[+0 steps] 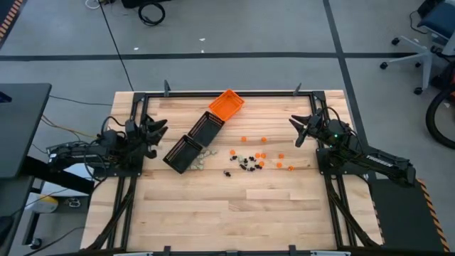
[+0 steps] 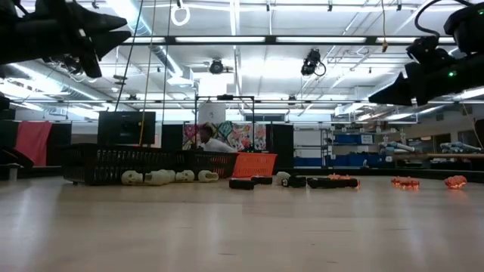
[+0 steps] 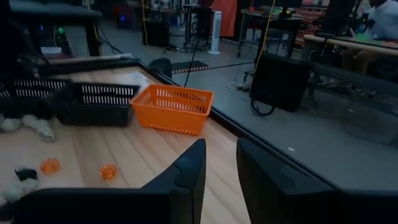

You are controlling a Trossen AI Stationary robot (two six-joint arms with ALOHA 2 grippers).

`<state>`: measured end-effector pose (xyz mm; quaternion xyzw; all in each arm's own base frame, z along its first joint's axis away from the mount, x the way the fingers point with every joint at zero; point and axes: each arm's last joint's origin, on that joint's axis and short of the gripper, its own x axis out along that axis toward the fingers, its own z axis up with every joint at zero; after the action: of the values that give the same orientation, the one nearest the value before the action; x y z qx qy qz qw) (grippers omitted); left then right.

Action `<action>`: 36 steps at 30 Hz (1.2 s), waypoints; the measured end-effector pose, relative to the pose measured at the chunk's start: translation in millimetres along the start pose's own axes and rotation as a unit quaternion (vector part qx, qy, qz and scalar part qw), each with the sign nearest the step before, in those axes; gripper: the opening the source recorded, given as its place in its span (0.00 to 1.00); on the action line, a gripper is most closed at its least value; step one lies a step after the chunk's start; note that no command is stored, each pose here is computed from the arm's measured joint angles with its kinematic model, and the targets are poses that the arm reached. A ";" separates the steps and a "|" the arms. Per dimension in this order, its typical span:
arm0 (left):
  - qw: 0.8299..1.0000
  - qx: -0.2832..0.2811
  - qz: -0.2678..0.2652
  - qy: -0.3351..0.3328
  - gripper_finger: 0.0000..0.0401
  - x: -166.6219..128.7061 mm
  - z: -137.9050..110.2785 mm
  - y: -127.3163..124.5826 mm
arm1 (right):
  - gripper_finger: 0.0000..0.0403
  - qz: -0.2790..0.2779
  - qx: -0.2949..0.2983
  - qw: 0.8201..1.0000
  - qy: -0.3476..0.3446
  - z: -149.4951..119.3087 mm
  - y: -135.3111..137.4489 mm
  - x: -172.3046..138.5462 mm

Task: Sort Halloween decoration
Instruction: Put the orange pumpkin toy into the orange bin

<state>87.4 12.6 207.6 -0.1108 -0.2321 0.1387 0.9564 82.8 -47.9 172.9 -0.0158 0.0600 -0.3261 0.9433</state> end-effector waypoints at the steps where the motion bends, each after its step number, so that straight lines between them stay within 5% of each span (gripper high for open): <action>1: 1.000 -0.001 0.000 -0.002 0.31 0.0 0.4 -0.1 | 0.23 0.001 0.015 1.000 -0.005 1.0 0.0 0.0; 8: 1.000 -0.015 -0.001 -0.006 0.31 0.0 1.3 -0.2 | 0.23 0.013 0.160 0.983 -0.087 17.1 -0.9 -1.5; 15: 0.994 -0.101 0.000 -0.042 0.31 -0.3 8.1 -0.8 | 0.23 0.021 0.194 0.965 -0.174 33.8 -2.8 -6.1; 21: 0.971 -0.218 0.053 -0.077 0.31 -0.9 11.5 2.6 | 0.23 0.040 0.321 0.916 -0.237 45.5 -5.6 -11.4; 27: 0.967 -0.234 0.059 -0.085 0.31 -1.0 12.2 3.1 | 0.23 0.026 0.431 0.860 -0.272 49.8 -9.6 -14.3; 36: 0.959 -0.245 0.100 -0.101 0.31 -1.1 12.1 5.9 | 0.23 0.081 0.503 0.817 -0.272 53.1 -8.1 -14.3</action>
<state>79.4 19.6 216.0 -0.3497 -0.3421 0.1825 0.8528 73.2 -46.0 227.6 0.3775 -0.3700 -0.2160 0.8209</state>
